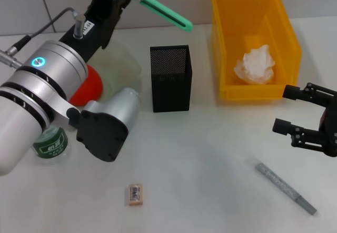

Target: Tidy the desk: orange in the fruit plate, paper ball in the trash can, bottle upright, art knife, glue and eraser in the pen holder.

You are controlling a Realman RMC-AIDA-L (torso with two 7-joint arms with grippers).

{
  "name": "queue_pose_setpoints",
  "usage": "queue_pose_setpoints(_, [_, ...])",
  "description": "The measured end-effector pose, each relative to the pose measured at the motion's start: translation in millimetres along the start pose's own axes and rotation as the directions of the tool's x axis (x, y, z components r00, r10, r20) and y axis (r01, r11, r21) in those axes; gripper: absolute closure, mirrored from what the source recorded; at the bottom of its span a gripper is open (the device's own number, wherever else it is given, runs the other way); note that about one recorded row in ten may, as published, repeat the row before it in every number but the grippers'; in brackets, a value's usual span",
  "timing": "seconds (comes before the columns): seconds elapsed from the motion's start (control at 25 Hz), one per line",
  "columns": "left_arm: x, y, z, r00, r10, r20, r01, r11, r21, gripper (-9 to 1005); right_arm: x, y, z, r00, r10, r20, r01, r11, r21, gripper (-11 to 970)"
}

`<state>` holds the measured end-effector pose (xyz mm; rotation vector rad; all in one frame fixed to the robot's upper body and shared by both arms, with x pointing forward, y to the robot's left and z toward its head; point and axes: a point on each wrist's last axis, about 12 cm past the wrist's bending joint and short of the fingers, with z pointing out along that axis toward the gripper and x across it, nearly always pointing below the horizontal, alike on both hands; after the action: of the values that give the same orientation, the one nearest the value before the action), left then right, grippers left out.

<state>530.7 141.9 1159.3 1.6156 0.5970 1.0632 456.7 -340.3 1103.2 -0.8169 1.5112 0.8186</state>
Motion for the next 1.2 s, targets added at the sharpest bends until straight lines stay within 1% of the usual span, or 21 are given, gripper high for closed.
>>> queue_pose_setpoints(0.08, [2, -2.3, 1, 0.998, 0.068, -0.014, -0.069, 0.997, -0.020, 894, -1, -0.1, 1, 1.000, 0.006, 0.003, -0.006, 1.000, -0.005, 197])
queue_pose_setpoints(0.12, [2, -2.3, 1, 0.998, 0.068, -0.014, -0.069, 0.997, -0.020, 894, -1, -0.1, 1, 1.000, 0.006, 0.003, -0.006, 1.000, -0.005, 197])
queue_pose_setpoints(0.16, [3, -3.9, 1, 0.995, 0.101, -0.020, -0.101, 0.995, -0.026, 894, -1, -0.2, 2, 1.000, 0.007, 0.005, -0.007, 1.000, -0.007, 197])
queue_pose_setpoints(0.2, [3, -3.9, 1, 0.995, 0.101, -0.020, -0.101, 0.995, -0.026, 894, -1, -0.5, 2, 1.000, 0.008, 0.009, -0.008, 1.000, -0.007, 197])
queue_pose_setpoints(0.28, [3, -9.1, 3, 0.984, 0.177, -0.029, -0.178, 0.983, -0.038, 894, -3, -0.6, 2, 1.000, 0.009, 0.022, -0.009, 1.000, -0.006, 197])
queue_pose_setpoints(0.32, [3, -9.1, 3, 0.984, 0.177, -0.029, -0.178, 0.983, -0.038, 894, -3, -0.6, 2, 1.000, 0.009, 0.022, -0.009, 1.000, -0.006, 197])
queue_pose_setpoints(0.4, [3, -13.0, 4, 0.973, 0.226, -0.037, -0.228, 0.973, -0.048, 894, -3, -0.3, 2, 1.000, 0.011, 0.029, -0.011, 1.000, -0.008, 197])
queue_pose_setpoints(0.64, [2, -18.6, 7, 0.954, 0.296, -0.040, -0.298, 0.953, -0.055, 894, -4, 0.7, 1, 0.999, 0.016, 0.035, -0.015, 1.000, -0.017, 197])
queue_pose_setpoints(0.84, [1, -25.3, 12, 0.921, 0.388, -0.037, -0.389, 0.920, -0.052, 894, -7, 1.0, 0, 0.998, 0.027, 0.057, -0.026, 1.000, -0.018, 197])
queue_pose_setpoints(1.0, [0, -30.7, 17, 0.902, 0.431, -0.024, -0.431, 0.901, -0.046, 894, -8, 1.1, 0, 0.997, 0.030, 0.065, -0.029, 0.999, -0.023, 197])
queue_pose_setpoints(1.04, [0, -30.7, 17, 0.902, 0.431, -0.024, -0.431, 0.901, -0.046, 894, -9, 1.1, 0, 0.997, 0.031, 0.066, -0.029, 0.999, -0.024, 197])
queue_pose_setpoints(1.08, [1, -32.6, 20, 0.893, 0.450, -0.021, -0.451, 0.892, -0.044, 894, -9, 1.3, 0, 0.997, 0.030, 0.067, -0.028, 0.999, -0.026, 197])
queue_pose_setpoints(1.2, [2, -34.8, 22, 0.884, 0.467, -0.023, -0.468, 0.883, -0.045, 894, -10, 2.8, -1, 0.997, 0.029, 0.072, -0.026, 0.999, -0.039, 197])
